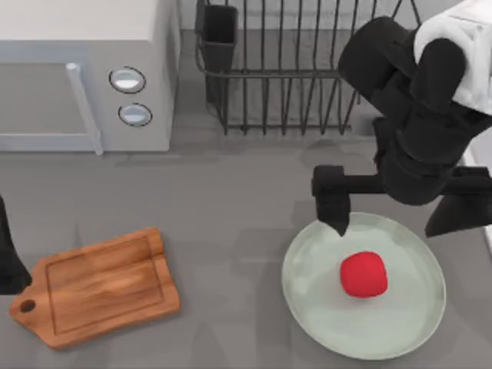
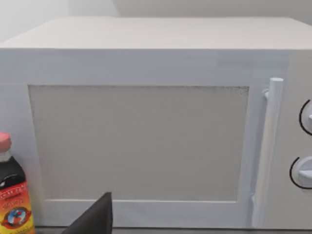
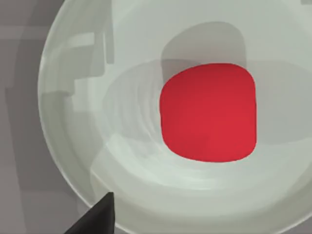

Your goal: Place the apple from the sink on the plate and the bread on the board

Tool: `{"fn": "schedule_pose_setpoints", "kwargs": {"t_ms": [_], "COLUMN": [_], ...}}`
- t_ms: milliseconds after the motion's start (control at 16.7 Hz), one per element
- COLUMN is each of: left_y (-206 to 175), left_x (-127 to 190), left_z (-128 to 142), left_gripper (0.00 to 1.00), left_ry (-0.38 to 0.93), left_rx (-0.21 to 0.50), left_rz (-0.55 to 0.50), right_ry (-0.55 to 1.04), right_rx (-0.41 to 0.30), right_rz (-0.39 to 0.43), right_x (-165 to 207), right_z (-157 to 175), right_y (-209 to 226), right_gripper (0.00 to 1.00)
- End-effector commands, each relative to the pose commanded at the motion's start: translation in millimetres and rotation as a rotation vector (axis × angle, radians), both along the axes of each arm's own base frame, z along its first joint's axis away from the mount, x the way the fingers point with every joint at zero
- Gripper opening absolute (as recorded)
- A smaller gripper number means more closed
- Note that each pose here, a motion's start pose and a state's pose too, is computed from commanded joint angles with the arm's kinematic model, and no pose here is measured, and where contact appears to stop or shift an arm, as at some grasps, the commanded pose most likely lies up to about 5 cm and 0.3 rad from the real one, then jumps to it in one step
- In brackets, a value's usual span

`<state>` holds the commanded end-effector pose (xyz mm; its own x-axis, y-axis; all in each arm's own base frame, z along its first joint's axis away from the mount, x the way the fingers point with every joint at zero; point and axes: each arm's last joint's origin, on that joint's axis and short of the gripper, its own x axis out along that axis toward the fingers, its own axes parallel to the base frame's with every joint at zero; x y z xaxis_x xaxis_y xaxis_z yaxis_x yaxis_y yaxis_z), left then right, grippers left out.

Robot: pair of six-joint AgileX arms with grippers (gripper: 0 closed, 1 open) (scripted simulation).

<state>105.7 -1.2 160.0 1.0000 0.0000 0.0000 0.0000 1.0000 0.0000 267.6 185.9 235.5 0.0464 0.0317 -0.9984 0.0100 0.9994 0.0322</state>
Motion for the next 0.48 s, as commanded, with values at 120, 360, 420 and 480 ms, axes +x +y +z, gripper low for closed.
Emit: {"fn": "schedule_pose_setpoints", "kwargs": {"t_ms": [120,360,420,480], "left_y": [0,0,0,0], "left_x": [0,0,0,0], "left_z": [0,0,0,0], "left_gripper": [1.0,1.0,1.0,1.0], "left_ry": [0.0,0.0,0.0,0.0], "left_rx": [0.0,0.0,0.0,0.0], "left_rz": [0.0,0.0,0.0,0.0], "right_ry": [-0.066,-0.302,-0.387,-0.479], "right_rx": [0.039,0.142,0.168,0.191], "right_rz": [0.0,0.001,0.001,0.0], "right_x": [-7,-39,-51,-64], "right_z": [6,22,26,28], "right_y": [-18,-69,-84,-98], "right_gripper": [1.0,1.0,1.0,1.0]}}
